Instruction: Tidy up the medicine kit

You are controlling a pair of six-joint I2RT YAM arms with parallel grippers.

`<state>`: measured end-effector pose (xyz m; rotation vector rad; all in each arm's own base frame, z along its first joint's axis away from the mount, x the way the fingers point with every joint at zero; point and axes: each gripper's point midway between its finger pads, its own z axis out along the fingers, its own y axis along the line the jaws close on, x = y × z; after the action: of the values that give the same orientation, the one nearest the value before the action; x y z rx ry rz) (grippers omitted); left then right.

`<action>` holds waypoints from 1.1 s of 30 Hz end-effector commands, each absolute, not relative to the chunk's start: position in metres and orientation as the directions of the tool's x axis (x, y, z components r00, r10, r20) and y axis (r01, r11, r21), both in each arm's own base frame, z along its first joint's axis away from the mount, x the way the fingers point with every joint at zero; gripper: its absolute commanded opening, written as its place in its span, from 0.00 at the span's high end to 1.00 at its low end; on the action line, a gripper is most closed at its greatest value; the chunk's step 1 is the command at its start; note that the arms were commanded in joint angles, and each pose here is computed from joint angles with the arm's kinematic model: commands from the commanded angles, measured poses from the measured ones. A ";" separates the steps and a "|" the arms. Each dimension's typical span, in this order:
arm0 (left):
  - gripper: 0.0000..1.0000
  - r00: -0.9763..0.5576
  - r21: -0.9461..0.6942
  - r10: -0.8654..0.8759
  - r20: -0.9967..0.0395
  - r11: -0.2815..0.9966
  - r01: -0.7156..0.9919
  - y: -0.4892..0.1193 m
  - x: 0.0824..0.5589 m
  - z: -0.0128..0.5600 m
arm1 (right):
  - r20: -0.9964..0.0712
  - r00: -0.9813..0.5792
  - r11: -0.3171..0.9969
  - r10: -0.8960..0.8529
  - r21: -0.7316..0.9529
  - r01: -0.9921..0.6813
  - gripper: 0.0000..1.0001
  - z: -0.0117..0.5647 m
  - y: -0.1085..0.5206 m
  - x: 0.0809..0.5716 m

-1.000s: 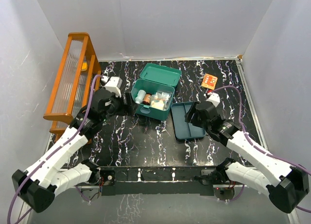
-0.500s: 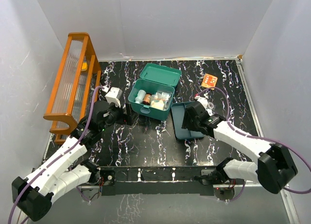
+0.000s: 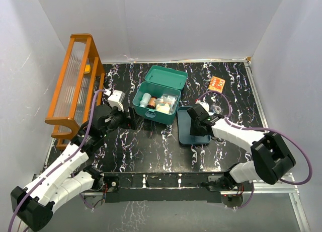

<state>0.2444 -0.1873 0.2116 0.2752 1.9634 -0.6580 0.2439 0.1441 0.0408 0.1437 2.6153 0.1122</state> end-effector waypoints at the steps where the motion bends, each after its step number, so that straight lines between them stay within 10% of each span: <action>1: 0.22 -0.477 -0.335 -0.081 -0.875 0.813 0.477 -0.192 0.244 0.209 | -0.501 -0.857 0.981 0.120 0.193 0.024 0.83 0.057 0.169 0.259; 12: 0.23 -0.476 -0.314 -0.063 -0.877 0.825 0.470 -0.191 0.248 0.208 | -0.468 -0.841 0.942 0.270 0.309 0.130 0.86 0.064 0.185 0.263; 20: 0.24 -0.471 -0.308 -0.064 -0.880 0.831 0.463 -0.190 0.250 0.208 | -0.569 -0.762 0.939 0.310 0.307 0.153 0.57 0.101 0.167 0.269; 33: 0.23 -0.484 -0.317 -0.069 -0.872 0.833 0.453 -0.191 0.251 0.205 | -0.680 -0.666 0.943 0.307 0.125 0.307 0.55 0.129 0.067 0.298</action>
<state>0.2471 -0.1899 0.1990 0.2878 2.0066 -0.6462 0.2833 0.1048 0.1276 0.3690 2.3571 0.1398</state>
